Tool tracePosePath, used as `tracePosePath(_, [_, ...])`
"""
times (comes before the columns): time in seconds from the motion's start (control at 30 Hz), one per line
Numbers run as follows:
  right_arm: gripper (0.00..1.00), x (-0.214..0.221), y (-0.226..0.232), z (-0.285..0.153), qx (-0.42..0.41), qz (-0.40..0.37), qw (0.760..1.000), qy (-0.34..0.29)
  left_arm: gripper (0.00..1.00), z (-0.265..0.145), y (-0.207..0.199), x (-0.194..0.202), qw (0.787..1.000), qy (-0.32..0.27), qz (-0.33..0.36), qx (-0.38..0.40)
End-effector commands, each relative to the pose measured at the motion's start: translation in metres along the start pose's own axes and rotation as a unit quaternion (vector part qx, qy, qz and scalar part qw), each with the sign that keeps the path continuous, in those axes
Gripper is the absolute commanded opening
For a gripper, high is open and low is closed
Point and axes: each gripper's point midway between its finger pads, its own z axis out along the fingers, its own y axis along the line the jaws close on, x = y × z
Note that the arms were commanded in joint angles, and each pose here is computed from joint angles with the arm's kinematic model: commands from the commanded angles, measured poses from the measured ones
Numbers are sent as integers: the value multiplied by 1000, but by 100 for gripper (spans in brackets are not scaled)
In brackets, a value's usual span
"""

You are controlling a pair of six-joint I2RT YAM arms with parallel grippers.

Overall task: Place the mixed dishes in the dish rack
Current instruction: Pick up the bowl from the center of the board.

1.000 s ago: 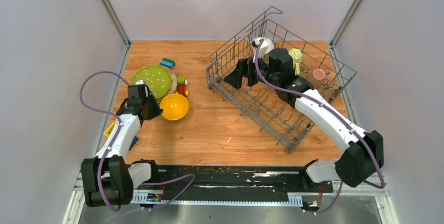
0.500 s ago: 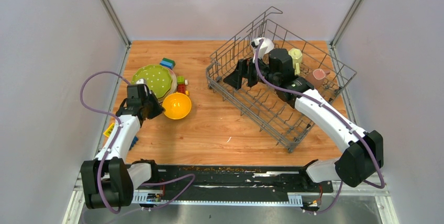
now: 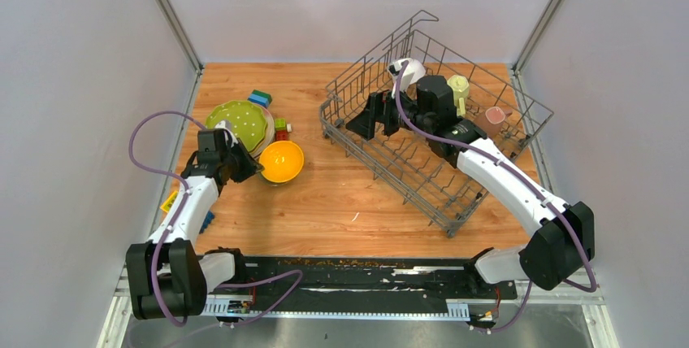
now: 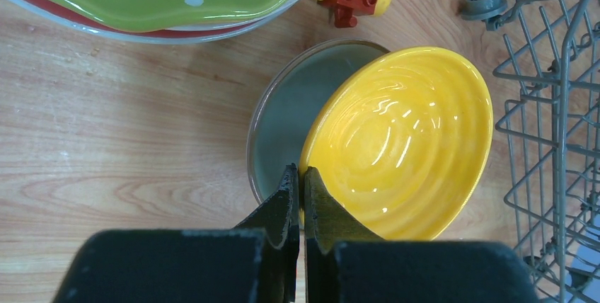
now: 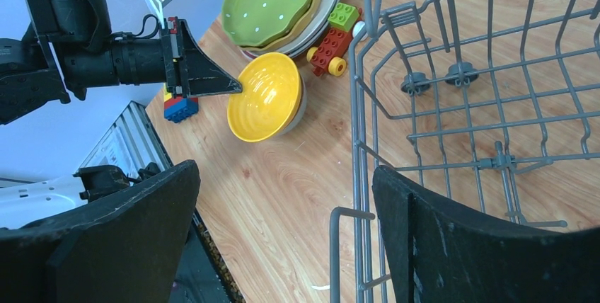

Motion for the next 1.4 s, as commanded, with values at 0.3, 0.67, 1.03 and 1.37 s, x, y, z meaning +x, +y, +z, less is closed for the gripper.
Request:
tracePosePath(0.3, [94, -14, 25, -2, -47, 10, 999, -9, 0, -11, -20, -22, 999, -39, 2, 34])
tracePosePath(0.67, [94, -11, 34, -3, -74, 26, 997, -16, 0, -20, -25, -29, 997, -62, 4, 42])
tracePosePath(1.03, [94, -5, 42, -1, -102, 49, 994, 4, 0, -30, -37, -34, 995, -74, 0, 66])
tracePosePath(1.37, [95, -3, 51, -1, -129, 69, 989, 8, 0, -65, -94, -51, 976, -94, 37, 191])
